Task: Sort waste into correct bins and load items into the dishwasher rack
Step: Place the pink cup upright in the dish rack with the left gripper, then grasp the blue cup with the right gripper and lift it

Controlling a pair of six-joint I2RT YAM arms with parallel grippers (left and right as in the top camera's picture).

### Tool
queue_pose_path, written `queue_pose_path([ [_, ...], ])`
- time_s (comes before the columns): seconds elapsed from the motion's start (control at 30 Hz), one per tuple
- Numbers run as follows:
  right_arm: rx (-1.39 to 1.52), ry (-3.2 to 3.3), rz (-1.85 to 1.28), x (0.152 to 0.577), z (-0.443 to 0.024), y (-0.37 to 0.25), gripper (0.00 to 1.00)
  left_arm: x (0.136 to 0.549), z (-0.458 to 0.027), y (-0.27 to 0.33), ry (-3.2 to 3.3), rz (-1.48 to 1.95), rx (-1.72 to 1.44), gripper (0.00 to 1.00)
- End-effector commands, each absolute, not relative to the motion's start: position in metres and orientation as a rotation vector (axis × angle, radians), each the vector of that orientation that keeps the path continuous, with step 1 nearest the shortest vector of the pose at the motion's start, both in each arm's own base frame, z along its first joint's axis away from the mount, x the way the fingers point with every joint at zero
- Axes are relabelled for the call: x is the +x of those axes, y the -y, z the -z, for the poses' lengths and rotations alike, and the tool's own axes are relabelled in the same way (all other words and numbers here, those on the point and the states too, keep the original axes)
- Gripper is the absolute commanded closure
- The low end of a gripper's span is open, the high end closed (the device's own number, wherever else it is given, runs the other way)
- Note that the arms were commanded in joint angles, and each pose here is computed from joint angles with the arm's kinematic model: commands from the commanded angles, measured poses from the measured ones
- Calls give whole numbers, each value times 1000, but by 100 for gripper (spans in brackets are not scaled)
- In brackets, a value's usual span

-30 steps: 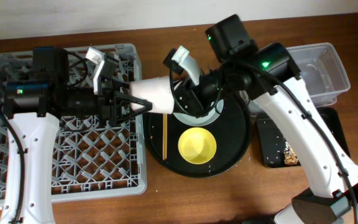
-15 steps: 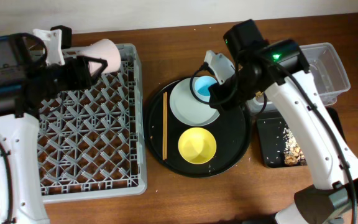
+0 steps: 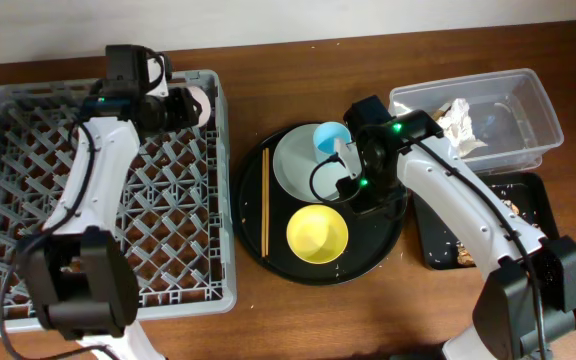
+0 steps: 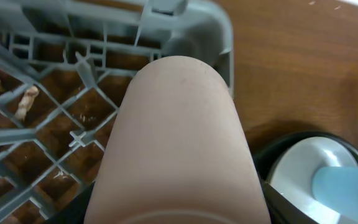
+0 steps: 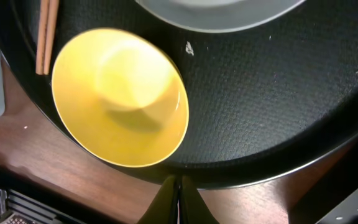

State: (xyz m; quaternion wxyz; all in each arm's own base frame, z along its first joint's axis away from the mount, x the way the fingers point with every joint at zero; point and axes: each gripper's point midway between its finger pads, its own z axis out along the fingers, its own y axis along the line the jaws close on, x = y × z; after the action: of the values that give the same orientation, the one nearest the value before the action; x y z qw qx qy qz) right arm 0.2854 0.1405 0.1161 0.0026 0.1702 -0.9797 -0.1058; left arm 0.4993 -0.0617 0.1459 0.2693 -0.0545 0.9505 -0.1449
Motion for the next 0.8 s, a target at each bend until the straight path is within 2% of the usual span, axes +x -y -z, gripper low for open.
queue_pose_path([
  [0.0, 529, 3093, 326, 286, -120, -140, 94, 502, -133, 58, -2585, 380, -179, 64],
  [0.03, 530, 3096, 328, 286, -121, -140, 94, 502, -133, 58, -2586, 379, -180, 51],
  [0.13, 545, 3145, 347, 292, -133, -142, 94, 507, -138, 55, -2565, 378, -184, 1],
  [0.17, 553, 3168, 358, 296, -141, -143, 94, 508, -141, 52, -2559, 377, -188, 1],
  [0.27, 619, 3342, 438, 319, -201, -151, 83, 507, -165, 45, -2532, 372, -200, 1],
  [0.3, 641, 3396, 464, 327, -216, -154, 65, 500, -178, 45, -2525, 373, -199, 1],
  [0.33, 657, 3437, 485, 335, -223, -157, 10, 491, -191, 46, -2524, 388, -194, 3],
  [0.37, 674, 3463, 497, 342, -225, -160, 1, 479, -203, 51, -2528, 422, -184, 3],
  [0.47, 707, 3495, 503, 363, -217, -166, 1, 410, -225, 62, -2668, 521, -196, 1],
  [0.53, 713, 3504, 509, 376, -205, -172, 27, 369, -222, 59, -2800, 501, -240, 1],
  [0.57, 715, 3509, 510, 383, -200, -174, 32, 354, -219, 58, -2862, 489, -259, 1],
  [0.67, 741, 3520, 459, 407, -174, -178, 58, 332, -207, 52, -2961, 427, -284, 1],
  [0.77, 741, 3500, 449, 424, -143, -184, 59, 327, -195, 48, -2997, 395, -296, 1],
])
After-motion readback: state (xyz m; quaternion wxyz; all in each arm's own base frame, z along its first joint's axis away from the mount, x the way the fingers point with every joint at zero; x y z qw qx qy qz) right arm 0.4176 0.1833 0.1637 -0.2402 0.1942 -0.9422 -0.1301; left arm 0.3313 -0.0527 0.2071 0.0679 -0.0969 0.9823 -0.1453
